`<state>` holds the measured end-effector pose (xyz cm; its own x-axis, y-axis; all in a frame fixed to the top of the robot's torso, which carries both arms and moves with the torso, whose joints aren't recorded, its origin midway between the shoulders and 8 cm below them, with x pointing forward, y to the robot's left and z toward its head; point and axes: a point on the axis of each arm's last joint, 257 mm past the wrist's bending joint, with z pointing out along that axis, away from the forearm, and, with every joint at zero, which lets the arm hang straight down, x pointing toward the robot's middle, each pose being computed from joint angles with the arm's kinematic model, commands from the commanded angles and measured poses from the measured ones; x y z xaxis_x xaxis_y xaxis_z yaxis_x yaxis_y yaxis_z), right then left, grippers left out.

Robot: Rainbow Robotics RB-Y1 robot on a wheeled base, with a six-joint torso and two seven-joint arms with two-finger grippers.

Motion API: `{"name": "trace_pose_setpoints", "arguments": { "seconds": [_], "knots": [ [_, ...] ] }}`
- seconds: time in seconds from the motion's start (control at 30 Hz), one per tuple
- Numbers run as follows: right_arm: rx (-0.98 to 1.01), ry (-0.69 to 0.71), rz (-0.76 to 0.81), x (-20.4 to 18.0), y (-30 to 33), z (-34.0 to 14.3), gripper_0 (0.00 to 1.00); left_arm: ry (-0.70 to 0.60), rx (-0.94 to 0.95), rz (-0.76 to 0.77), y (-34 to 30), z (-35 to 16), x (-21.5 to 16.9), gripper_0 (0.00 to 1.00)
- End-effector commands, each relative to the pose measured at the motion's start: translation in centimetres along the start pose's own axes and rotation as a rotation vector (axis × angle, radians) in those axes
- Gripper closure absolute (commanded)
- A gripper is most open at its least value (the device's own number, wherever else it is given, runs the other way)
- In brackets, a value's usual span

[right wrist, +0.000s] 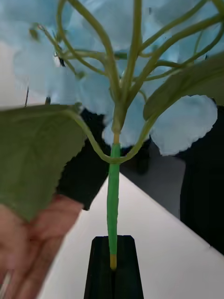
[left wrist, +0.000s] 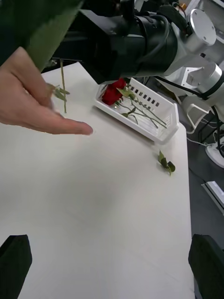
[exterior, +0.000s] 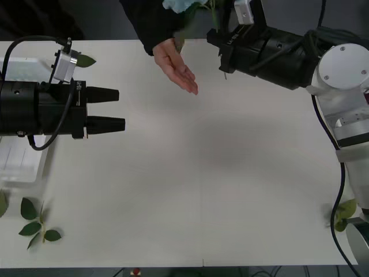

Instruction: Place the red flowers into the right box and the blue flowers into the left box. If a person shows an open palm, hand one flower to the person first, then continue sorting.

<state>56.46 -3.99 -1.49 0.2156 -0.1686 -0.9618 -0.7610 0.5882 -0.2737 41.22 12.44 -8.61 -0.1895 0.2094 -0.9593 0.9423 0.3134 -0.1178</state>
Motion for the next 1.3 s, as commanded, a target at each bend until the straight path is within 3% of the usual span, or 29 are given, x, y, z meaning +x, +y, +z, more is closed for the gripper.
{"name": "trace_pose_setpoints", "arguments": {
  "seconds": [0.03, 0.37, 0.87, 0.9, 0.97, 1.0, 1.03, 1.3],
  "knots": [
    [-0.018, -0.104, -0.057, -4.4, 0.8, 0.1, 1.00, -0.011, 0.012, -0.014, -0.5, 0.2, -0.5, 0.02],
    [-0.040, -0.223, 0.063, -7.5, 1.2, -0.5, 1.00, -0.012, 0.012, -0.014, -0.6, 0.3, -0.6, 0.02],
    [-0.040, -0.223, 0.063, -7.5, 1.2, -0.5, 1.00, -0.012, 0.012, -0.015, -0.6, 0.3, -0.6, 0.02],
    [-0.040, -0.223, 0.063, -7.5, 1.2, -0.5, 0.97, -0.012, 0.012, -0.015, -0.6, 0.3, -0.6, 0.02],
    [-0.040, -0.223, 0.063, -7.5, 1.2, -0.5, 0.28, -0.012, 0.012, -0.015, -0.6, 0.3, -0.6, 0.02],
    [-0.040, -0.223, 0.063, -7.5, 1.2, -0.5, 0.04, -0.012, 0.012, -0.017, -0.5, 0.3, -0.5, 0.02],
    [-0.040, -0.223, 0.063, -7.5, 1.2, -0.5, 0.00, -0.012, 0.012, -0.015, -0.6, 0.3, -0.6, 0.02],
    [-0.040, -0.223, 0.063, -7.5, 1.2, -0.5, 0.00, -0.012, 0.012, -0.015, -0.6, 0.3, -0.6, 0.02]
  ]
}}
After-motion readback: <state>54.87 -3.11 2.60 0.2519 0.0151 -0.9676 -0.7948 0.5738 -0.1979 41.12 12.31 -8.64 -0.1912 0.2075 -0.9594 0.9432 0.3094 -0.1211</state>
